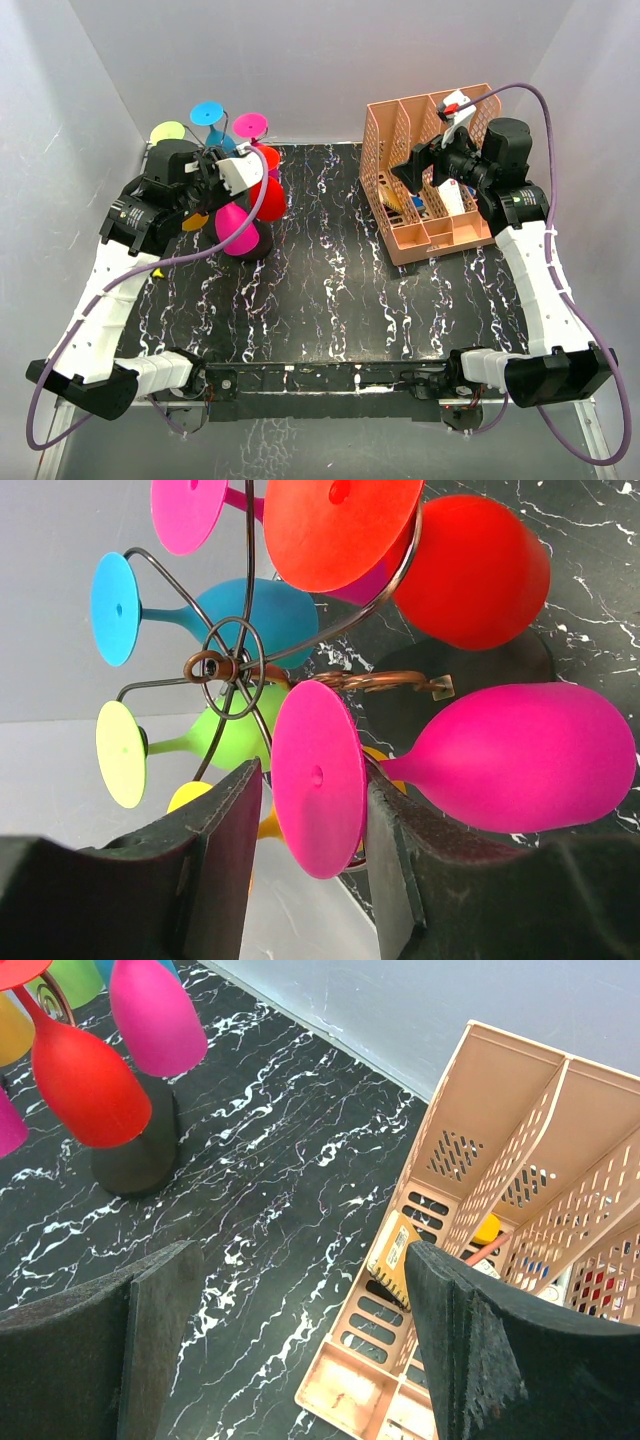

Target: Place the wine glass upside down on the wine glass rack

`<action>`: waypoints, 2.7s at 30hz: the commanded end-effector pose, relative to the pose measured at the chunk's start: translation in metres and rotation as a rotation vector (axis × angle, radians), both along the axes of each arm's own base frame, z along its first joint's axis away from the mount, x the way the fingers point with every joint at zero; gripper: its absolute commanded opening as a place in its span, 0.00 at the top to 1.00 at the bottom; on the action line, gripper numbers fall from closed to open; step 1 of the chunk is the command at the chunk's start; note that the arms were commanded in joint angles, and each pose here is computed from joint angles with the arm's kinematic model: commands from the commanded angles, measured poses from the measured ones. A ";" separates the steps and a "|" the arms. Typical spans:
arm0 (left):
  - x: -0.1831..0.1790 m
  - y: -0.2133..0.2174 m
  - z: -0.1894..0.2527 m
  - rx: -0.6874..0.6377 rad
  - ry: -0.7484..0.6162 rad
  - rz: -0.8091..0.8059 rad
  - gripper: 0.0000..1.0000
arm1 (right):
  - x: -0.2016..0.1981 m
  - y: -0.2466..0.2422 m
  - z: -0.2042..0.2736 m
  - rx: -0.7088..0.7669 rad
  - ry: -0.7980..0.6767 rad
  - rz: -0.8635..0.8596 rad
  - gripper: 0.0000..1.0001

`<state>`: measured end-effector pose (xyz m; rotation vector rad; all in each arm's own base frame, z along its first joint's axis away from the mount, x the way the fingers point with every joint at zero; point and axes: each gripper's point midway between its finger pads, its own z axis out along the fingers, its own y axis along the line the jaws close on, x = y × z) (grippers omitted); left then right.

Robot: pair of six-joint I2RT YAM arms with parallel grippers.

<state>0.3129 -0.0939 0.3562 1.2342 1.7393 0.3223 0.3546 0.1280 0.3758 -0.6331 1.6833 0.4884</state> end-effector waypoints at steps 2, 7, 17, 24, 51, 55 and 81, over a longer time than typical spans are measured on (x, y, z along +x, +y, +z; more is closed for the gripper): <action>-0.004 -0.004 0.000 -0.045 0.000 0.000 0.57 | -0.002 -0.001 0.025 0.012 -0.095 0.005 0.10; -0.002 -0.003 0.006 -0.058 -0.020 0.019 0.57 | -0.002 -0.001 0.024 0.013 -0.093 0.005 0.10; 0.003 -0.004 0.013 -0.109 -0.044 0.055 0.53 | -0.002 -0.001 0.023 0.014 -0.091 0.006 0.09; 0.005 0.000 0.014 -0.102 -0.055 0.075 0.52 | -0.002 -0.002 0.023 0.014 -0.090 0.005 0.09; 0.010 -0.004 0.015 -0.211 -0.069 0.136 0.55 | 0.000 -0.002 0.019 0.021 -0.079 0.005 0.09; 0.009 -0.003 0.025 -0.231 -0.090 0.144 0.55 | 0.000 -0.003 0.018 0.023 -0.076 0.006 0.09; 0.010 -0.017 0.022 -0.358 -0.060 0.150 0.52 | 0.000 -0.003 0.018 0.031 -0.075 0.008 0.09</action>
